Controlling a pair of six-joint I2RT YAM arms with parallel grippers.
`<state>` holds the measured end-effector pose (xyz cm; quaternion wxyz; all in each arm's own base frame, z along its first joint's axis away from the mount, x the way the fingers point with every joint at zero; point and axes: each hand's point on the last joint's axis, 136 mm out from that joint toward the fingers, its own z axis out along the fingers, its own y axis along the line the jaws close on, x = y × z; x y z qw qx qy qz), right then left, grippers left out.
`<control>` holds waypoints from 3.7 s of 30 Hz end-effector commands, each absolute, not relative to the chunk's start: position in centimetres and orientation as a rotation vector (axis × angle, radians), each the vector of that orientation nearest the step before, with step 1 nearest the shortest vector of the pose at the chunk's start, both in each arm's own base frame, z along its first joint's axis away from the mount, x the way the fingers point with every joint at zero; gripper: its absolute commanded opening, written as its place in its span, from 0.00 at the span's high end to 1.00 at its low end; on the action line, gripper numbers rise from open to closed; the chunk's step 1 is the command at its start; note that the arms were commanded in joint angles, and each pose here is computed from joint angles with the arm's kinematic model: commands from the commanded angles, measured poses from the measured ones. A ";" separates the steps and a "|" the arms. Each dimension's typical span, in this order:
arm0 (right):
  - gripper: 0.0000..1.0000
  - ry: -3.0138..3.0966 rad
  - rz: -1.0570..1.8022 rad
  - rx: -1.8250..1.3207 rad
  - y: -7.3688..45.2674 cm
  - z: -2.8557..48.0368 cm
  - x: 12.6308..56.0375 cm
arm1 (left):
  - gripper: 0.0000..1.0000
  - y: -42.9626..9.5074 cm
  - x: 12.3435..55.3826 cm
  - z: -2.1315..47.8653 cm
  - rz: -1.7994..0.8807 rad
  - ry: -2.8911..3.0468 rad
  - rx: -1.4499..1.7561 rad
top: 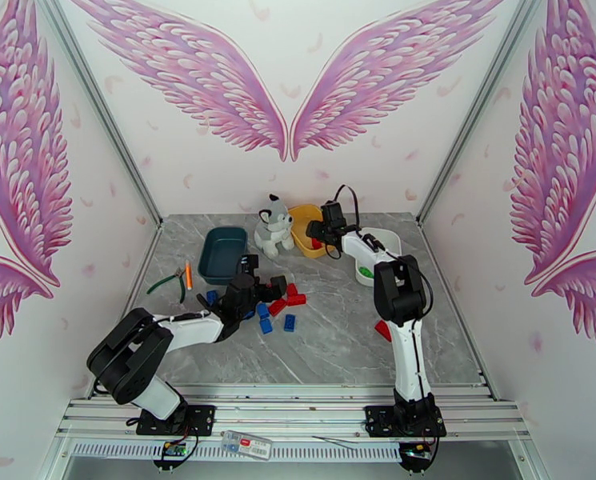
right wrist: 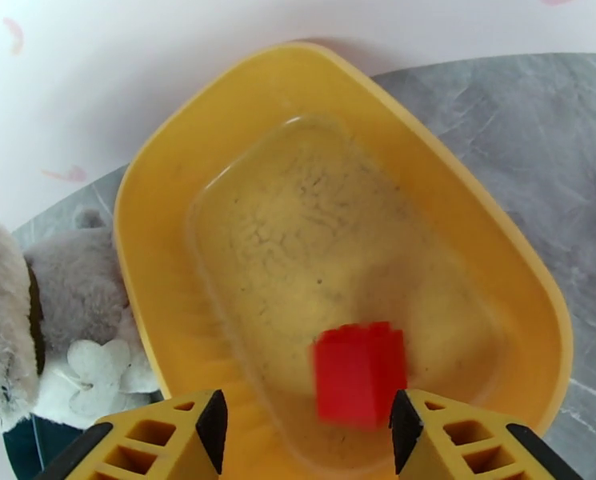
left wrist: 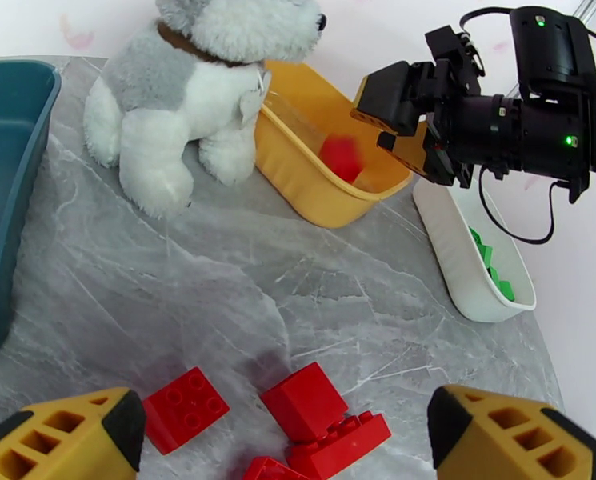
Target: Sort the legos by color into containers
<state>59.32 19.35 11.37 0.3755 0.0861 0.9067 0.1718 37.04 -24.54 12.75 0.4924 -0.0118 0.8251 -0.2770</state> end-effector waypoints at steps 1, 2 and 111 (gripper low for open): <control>0.34 2.269 0.510 0.151 20.6 15.3 58.6 | 0.01 -24.0 36.7 14.5 -0.655 1.950 -0.040; 0.34 2.260 0.508 0.145 20.5 15.8 58.2 | 0.01 -24.0 36.5 14.4 -0.646 1.951 -0.037; 0.38 2.207 0.834 0.268 19.9 15.1 59.4 | 0.01 -31.3 39.3 19.5 -0.625 1.906 0.146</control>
